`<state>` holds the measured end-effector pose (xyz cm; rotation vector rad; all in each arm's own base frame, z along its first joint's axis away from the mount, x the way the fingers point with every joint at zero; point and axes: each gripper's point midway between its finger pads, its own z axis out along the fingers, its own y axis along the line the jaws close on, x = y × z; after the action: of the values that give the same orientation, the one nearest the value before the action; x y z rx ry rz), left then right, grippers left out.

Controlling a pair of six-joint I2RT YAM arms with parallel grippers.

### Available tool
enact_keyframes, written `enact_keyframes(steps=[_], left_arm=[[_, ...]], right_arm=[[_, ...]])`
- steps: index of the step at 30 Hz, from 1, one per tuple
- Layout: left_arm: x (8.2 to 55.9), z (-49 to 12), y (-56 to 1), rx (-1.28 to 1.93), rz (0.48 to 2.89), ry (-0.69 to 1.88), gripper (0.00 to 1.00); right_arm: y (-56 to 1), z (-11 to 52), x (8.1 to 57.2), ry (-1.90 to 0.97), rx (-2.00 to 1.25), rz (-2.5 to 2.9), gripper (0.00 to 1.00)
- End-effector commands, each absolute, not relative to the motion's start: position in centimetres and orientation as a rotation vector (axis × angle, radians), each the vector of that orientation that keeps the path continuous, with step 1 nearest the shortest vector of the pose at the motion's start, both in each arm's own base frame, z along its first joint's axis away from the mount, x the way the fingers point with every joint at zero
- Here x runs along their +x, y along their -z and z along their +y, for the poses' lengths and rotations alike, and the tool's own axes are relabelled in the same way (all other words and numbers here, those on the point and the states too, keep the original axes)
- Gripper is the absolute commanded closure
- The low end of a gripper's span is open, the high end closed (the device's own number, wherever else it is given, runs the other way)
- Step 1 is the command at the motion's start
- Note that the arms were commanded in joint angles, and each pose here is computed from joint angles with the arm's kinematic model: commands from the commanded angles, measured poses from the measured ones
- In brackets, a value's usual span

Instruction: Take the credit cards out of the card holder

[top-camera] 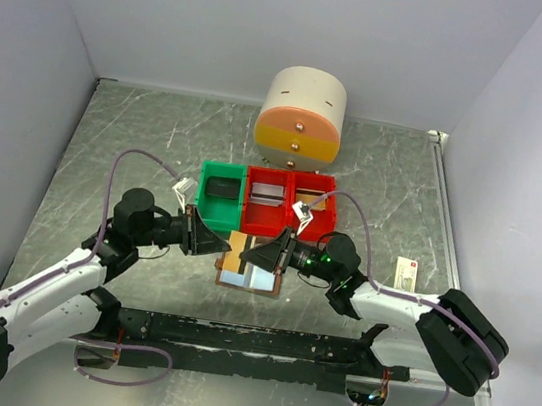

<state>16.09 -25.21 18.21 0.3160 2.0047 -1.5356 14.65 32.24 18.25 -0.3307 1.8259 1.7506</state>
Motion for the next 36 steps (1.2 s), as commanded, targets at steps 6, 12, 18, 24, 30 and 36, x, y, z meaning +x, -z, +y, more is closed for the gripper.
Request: enact_keyframes(steps=[6, 12, 18, 24, 30, 36], left_arm=[[15.1, -25.6, -18.0, 0.4, 1.995, 1.561, 0.93], [16.7, -24.3, -17.5, 0.34, 2.075, 1.363, 0.54], [18.1, -22.6, -17.2, 0.281, 2.155, 1.16, 0.28], [20.0, -20.1, -18.3, 0.245, 2.167, 0.917, 0.18], [21.8, -17.6, -20.2, 0.224, 2.147, 0.703, 0.11], [24.0, -14.3, -20.7, 0.11, 2.148, 0.449, 0.01]], right_arm=[[-20.4, 32.5, 14.7, -1.776, -0.348, 1.744, 0.95], [-17.2, 30.1, 18.1, -1.38, -0.298, 1.939, 1.0], [-16.2, 27.4, 19.9, -1.06, -0.368, 2.016, 1.0], [-16.8, 25.9, 20.5, -0.898, -0.467, 1.998, 1.0], [-18.6, 26.3, 19.6, -0.796, -0.628, 1.905, 1.0], [-20.1, 26.0, 19.0, -0.598, -0.752, 1.758, 1.0]])
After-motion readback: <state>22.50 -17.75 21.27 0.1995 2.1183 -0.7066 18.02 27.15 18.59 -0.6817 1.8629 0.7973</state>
